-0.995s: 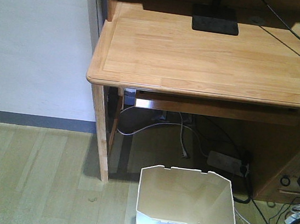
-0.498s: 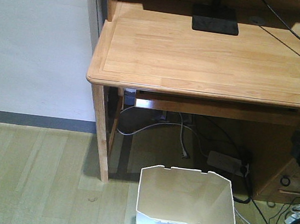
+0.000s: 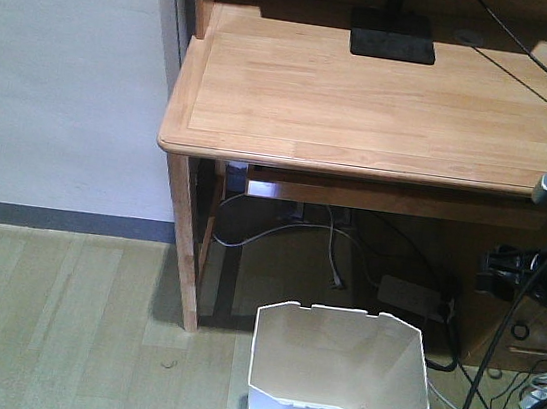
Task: Move trash bin to bedside with robot
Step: 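Lower the right gripper onto the rim of the white trash bin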
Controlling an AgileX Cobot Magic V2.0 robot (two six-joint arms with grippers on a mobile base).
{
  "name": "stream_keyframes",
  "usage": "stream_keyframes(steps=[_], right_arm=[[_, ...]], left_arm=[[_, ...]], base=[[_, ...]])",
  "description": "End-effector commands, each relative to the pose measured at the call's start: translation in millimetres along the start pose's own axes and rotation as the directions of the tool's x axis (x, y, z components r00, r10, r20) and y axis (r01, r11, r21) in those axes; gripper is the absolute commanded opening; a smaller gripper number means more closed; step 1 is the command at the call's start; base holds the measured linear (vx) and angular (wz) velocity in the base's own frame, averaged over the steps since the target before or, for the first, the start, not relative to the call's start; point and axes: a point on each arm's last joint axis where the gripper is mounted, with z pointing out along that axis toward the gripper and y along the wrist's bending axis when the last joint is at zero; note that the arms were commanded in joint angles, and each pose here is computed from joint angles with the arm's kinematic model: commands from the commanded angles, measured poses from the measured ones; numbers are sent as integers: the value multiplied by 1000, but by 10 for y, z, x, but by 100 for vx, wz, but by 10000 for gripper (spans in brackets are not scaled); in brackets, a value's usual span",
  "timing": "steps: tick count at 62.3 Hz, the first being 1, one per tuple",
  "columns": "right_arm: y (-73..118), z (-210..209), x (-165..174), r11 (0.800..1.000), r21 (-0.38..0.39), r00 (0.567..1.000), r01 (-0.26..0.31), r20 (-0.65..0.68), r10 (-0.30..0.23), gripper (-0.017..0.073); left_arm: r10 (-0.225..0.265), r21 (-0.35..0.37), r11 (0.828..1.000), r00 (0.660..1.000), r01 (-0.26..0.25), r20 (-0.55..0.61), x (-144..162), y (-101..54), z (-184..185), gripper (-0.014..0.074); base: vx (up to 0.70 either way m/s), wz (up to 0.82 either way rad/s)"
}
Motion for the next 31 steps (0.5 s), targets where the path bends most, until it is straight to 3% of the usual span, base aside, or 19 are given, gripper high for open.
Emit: stream_keyframes(steps=[1, 5, 12, 31], right_arm=[[-147, 164, -124, 999, -29, 1000, -16, 26, 17, 566], [-208, 355, -112, 999, -33, 1000, -11, -7, 11, 566], [-256, 654, -79, 999, -14, 997, 50, -49, -51, 566], [-407, 1365, -147, 996, 7, 987, 90, -135, -88, 566]], left_arm=[[-7, 4, 1000, 998, 7, 65, -8, -1, 5, -6], [-7, 4, 1000, 998, 7, 65, -8, -1, 5, -6], [-7, 4, 1000, 998, 7, 65, -8, -1, 5, -6], [-7, 4, 1000, 998, 7, 65, -8, -1, 5, -6]], base=[[0, 0], [0, 0], [0, 0], [0, 0]])
